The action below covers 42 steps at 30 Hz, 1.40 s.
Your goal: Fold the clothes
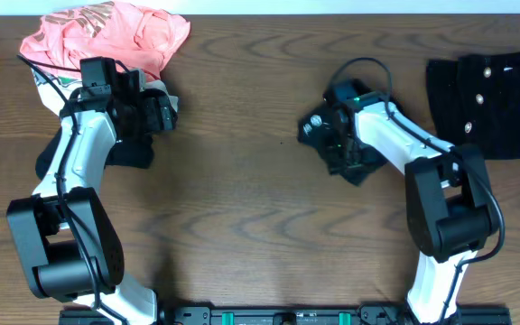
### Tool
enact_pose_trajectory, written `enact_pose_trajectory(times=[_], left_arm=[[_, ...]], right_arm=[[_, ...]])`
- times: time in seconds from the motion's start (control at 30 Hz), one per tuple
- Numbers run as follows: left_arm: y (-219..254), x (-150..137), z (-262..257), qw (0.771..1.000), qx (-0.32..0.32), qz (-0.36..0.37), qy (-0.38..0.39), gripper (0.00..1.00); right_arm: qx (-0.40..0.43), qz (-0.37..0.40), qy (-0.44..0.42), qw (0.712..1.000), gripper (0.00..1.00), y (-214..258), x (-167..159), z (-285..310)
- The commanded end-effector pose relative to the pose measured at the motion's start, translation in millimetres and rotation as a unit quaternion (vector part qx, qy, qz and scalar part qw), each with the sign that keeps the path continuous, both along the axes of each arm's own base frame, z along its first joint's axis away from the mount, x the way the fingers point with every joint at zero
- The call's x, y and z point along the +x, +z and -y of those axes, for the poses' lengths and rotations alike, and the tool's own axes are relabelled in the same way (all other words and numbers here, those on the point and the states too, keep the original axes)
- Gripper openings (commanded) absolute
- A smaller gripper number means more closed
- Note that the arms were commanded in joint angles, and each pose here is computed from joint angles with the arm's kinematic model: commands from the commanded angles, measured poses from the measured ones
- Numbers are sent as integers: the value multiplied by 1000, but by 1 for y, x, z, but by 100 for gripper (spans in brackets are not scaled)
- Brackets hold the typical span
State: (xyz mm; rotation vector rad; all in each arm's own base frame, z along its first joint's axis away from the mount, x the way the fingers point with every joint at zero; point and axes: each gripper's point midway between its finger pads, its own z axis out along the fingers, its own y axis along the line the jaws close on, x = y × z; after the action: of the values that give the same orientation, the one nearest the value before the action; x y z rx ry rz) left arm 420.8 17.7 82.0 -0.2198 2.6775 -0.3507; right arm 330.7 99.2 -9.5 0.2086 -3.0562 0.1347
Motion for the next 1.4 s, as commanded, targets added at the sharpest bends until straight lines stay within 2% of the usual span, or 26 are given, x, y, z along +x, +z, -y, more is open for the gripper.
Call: enact_pose_trajectory(times=[0.0,0.2,0.33,0.43,0.57,0.7,0.87,0.93,1.07,1.2,1.37], left_arm=[[-3,-1,-2,1000,3,-5,2,95],[-3,-2,-2,1000,3,-6,2,95],[-4,-3,-2,1000,3,-9,2,95],[-4,-5,-1,1000,2,-13,1,95],[-5,-6,-1,1000,2,-16,1,95],[-5,-6,-1,1000,2,-16,1,95],[-5,-6,-1,1000,2,-16,1,95],[-5,-6,-1,1000,2,-16,1,95],[-5,-6,-1,1000,2,-16,1,95],[-5,-6,-1,1000,2,-16,1,95],[-5,-6,-1,1000,2,-16,1,95]], right_arm=[[-157,-72,-48,984,59,-48,-41,77],[-178,4,-58,982,67,-47,-3,90],[-96,15,-58,994,68,-36,18,58],[4,10,-37,999,69,-11,28,23],[115,16,-2,993,71,40,29,-12],[162,42,8,986,74,86,23,-22],[166,98,-61,979,96,131,28,6],[165,120,-108,973,99,140,35,26],[173,134,-191,957,99,134,46,62],[214,140,-226,940,99,115,49,79],[232,134,-270,925,99,75,38,90]])
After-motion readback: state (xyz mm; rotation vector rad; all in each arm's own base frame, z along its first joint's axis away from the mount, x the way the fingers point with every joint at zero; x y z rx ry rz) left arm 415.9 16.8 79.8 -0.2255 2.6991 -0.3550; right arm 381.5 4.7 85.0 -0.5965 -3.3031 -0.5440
